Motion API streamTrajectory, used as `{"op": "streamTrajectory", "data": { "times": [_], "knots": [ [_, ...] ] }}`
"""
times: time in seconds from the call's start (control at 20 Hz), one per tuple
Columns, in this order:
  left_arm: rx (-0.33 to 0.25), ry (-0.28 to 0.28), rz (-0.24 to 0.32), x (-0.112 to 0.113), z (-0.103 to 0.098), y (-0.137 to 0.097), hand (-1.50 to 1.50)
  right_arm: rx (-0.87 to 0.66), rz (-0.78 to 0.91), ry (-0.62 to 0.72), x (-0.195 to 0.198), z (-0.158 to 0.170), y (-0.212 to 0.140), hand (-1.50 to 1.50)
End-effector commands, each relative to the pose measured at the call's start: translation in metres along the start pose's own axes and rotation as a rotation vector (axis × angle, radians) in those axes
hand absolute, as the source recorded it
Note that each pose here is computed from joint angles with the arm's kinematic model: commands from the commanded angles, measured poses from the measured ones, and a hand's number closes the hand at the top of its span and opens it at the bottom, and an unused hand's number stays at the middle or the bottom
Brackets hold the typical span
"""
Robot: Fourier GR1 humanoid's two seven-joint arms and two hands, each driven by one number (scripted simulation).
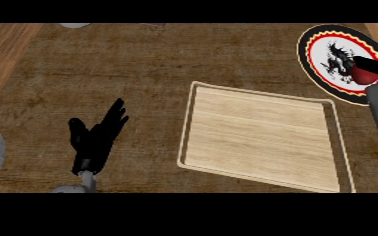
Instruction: Pick the tomato from the tray and place it in the plate
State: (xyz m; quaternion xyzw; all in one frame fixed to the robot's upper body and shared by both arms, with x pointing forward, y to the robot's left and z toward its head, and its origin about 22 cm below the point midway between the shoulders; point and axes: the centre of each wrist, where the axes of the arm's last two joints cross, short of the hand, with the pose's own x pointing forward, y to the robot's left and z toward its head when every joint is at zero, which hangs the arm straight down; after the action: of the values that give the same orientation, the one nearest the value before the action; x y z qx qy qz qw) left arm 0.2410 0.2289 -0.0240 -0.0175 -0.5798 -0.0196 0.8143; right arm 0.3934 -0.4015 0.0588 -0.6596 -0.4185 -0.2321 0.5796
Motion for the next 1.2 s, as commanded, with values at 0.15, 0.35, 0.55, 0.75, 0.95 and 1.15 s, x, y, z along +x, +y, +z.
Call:
{"op": "streamTrajectory", "data": {
  "times": [0.15, 0.35, 0.55, 0.75, 0.95, 1.15],
  "knots": [
    [0.014, 0.031, 0.015, -0.006, -0.001, 0.003, 0.0, -0.091, -0.245, -0.005, -0.001, -0.015, -0.015, -1.5],
    [0.013, 0.043, 0.013, -0.008, 0.007, -0.002, 0.0, -0.024, -0.347, 0.026, -0.036, -0.021, -0.023, -1.5],
    [0.034, 0.049, 0.002, -0.005, 0.015, 0.006, 0.0, 0.109, -0.461, -0.021, -0.065, -0.021, -0.028, -1.5],
    [0.048, 0.063, 0.002, -0.011, 0.0, 0.021, 0.0, 0.217, -0.46, -0.031, -0.086, 0.025, -0.009, -1.5],
    [0.057, 0.044, 0.01, -0.01, 0.002, 0.02, 0.0, 0.274, -0.43, -0.045, -0.106, 0.033, -0.022, -1.5],
    [0.058, 0.062, 0.017, -0.006, 0.006, 0.012, 0.0, 0.317, -0.361, -0.062, -0.121, 0.067, -0.032, -1.5]
  ]
}}
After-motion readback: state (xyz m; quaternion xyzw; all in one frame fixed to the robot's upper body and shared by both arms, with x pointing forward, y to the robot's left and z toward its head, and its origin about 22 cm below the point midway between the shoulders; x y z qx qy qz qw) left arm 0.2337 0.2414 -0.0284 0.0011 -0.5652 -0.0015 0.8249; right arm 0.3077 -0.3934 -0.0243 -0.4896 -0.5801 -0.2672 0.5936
